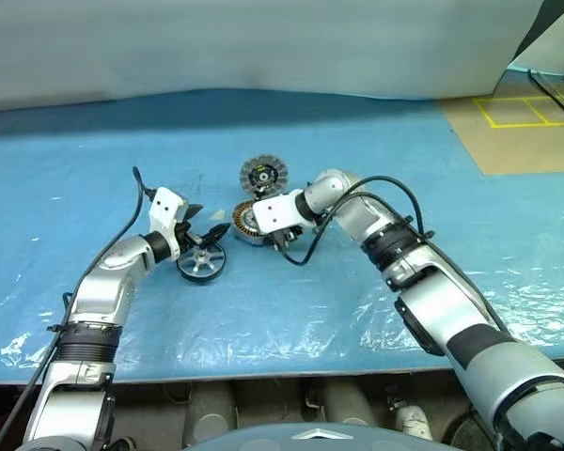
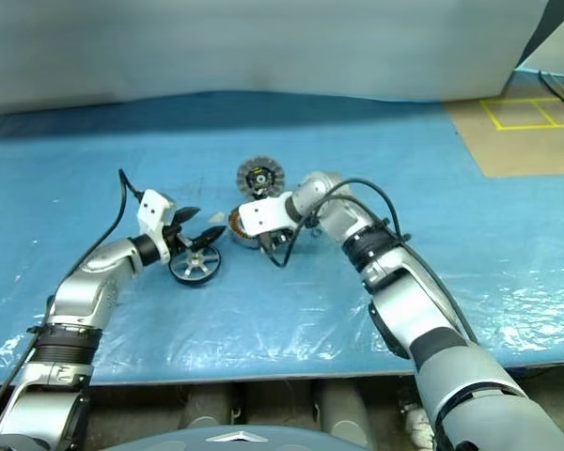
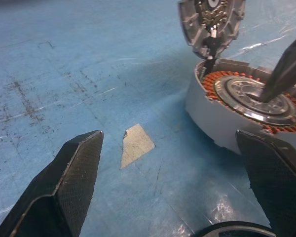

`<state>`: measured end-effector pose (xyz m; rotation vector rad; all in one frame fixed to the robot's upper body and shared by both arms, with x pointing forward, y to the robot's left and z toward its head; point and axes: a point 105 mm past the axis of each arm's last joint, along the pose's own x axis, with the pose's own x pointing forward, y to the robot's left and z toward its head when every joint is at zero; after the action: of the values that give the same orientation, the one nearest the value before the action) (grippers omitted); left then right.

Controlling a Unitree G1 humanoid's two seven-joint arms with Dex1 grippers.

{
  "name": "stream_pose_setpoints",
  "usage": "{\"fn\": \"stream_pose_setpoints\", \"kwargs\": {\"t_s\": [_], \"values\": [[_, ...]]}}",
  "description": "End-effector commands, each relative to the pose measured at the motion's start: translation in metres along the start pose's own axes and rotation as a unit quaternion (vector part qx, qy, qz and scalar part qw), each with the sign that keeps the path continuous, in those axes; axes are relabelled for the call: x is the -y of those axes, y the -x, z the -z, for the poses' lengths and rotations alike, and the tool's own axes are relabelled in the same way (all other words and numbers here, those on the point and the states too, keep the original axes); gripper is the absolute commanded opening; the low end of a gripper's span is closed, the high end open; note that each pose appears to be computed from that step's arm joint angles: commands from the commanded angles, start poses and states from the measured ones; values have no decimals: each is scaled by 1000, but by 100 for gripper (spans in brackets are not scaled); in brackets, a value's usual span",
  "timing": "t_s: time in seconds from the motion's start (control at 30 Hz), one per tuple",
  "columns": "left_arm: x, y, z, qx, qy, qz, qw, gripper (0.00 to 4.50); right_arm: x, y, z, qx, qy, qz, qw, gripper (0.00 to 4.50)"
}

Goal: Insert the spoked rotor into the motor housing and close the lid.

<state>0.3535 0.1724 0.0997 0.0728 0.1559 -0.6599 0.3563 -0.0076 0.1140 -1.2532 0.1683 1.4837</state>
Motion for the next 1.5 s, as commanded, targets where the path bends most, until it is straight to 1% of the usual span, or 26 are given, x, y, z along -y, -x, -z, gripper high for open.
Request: {"fn": "stream_pose_setpoints", "kwargs": {"t_s": [0.03, 0.23, 0.37, 0.5, 0.63, 0.97, 1.17, 1.47, 1.5], "values": [[-3, 2, -9, 13, -13, 2, 1000, 450, -4, 11, -5, -12, 6, 11, 1000, 202], [-1, 0, -7, 9, -11, 9, 1000, 450, -6, 33, -15, -22, 17, 45, 999, 202], [-1, 0, -7, 9, -11, 10, 1000, 450, -15, 37, -19, -25, 19, 53, 998, 202], [0, 1, -5, 7, -11, 11, 1000, 450, -13, 41, -25, -26, 11, 74, 997, 202], [2, 2, -4, 2, -12, 16, 1000, 450, -17, 38, -32, -15, -4, 72, 997, 202], [4, 6, -2, -6, -12, 21, 1000, 450, -35, 33, -30, -12, -40, 45, 998, 202], [4, 5, -2, -8, -12, 22, 1000, 450, -38, 33, -31, -10, -47, 44, 998, 202], [3, 5, -6, -6, -16, 22, 1000, 450, -47, 27, -33, 3, -74, 22, 997, 202], [3, 4, -7, -6, -17, 22, 1000, 450, -48, 25, -32, 3, -77, 20, 997, 237]]}}
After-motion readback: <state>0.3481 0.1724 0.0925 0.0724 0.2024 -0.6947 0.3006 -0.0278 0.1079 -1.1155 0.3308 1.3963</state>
